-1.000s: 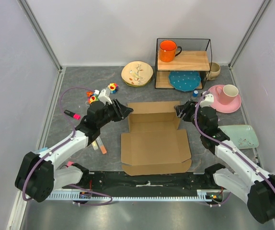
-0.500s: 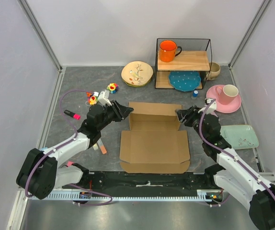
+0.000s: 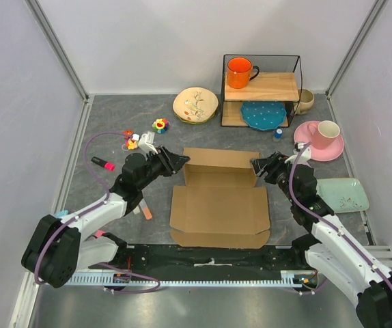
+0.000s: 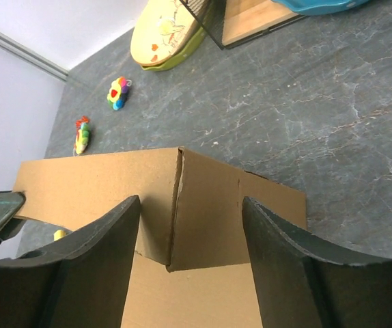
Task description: Fold the paper box
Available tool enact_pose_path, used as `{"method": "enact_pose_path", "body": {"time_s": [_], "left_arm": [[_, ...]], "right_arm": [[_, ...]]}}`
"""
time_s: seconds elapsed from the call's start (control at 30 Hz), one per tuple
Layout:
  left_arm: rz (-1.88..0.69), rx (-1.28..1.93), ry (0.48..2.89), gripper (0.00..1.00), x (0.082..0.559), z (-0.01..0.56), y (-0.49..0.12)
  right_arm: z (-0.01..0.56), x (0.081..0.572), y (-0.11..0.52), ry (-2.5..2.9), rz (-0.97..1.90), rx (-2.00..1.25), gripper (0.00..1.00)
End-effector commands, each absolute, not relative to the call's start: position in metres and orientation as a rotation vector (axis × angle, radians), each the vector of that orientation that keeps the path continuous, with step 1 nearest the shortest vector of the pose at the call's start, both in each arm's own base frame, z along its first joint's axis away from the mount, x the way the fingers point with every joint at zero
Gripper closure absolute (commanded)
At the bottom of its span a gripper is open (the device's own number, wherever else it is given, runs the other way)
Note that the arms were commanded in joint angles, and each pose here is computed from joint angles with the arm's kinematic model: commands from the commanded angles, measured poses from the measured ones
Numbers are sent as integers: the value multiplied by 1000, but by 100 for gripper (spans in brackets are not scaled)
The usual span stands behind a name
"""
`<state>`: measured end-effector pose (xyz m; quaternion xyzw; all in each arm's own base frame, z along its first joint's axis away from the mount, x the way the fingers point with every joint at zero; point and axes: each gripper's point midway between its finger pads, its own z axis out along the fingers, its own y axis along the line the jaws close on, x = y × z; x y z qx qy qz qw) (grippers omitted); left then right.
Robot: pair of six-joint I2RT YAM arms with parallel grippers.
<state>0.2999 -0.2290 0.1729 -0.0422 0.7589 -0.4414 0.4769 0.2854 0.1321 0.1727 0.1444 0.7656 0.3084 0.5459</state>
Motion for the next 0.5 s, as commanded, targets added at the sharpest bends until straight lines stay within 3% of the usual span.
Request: {"method": "enact_pose_path", "body": {"time_s": [0.0, 0.23, 0.47], "left_arm": [[-959, -127, 2115, 71, 280, 113, -218], [-957, -130, 2125, 70, 283, 112, -219], [-965, -148, 2150, 73, 284, 102, -222]], "right_arm": [[165, 289, 123, 1923, 605, 338, 30], [169, 303, 124, 1929, 571, 316, 32], [118, 293, 120, 1998, 563, 354, 59]]}}
